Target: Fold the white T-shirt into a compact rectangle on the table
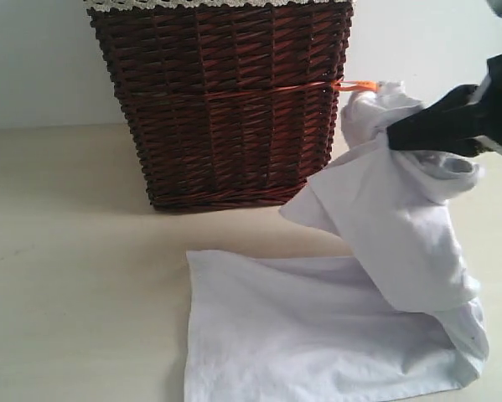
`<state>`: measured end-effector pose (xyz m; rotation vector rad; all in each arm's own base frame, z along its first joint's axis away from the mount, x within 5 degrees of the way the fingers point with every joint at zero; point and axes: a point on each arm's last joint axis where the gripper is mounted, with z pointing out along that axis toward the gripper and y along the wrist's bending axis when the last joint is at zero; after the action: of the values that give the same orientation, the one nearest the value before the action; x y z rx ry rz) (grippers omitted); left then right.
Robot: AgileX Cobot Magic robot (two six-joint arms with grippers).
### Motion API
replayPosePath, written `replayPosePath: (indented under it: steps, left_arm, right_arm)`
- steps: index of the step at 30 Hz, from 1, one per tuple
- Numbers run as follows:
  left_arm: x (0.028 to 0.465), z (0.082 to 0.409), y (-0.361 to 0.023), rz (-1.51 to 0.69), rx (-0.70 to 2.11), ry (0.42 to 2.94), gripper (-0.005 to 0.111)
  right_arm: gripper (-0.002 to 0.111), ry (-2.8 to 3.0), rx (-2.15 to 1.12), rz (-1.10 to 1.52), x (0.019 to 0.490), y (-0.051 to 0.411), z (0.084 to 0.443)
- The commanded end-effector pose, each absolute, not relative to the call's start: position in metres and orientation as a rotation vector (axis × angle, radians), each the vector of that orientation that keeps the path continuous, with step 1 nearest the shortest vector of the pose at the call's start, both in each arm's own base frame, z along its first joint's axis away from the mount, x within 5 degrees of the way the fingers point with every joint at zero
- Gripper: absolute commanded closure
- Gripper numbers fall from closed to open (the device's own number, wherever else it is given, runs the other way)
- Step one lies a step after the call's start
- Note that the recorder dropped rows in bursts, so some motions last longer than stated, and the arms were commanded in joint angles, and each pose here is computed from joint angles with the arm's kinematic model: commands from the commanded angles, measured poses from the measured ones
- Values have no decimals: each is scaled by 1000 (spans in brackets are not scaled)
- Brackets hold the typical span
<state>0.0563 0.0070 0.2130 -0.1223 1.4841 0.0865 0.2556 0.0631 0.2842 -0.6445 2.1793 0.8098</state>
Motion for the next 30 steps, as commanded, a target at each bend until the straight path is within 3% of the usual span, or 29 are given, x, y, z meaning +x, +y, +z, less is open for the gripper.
replayPosePath:
  steps: [1,18,20,27,30]
  left_arm:
    - [56,213,7,82,-122,1477,107]
    - [56,213,7,82,-122,1477,107]
    - [56,213,7,82,-122,1477,107]
    - [56,213,7,82,-122,1477,107]
    - [56,213,7,82,-122,1477,107]
  right_arm:
    - [108,2205,-587,819,267,89,273]
    - [106,2265,-777,926,256,170,236]
    - [99,2269,-821,936,252,178,233]
    - [47,2256,-913,899,240,204,224]
    - [42,2198,-882,797,242,202,234]
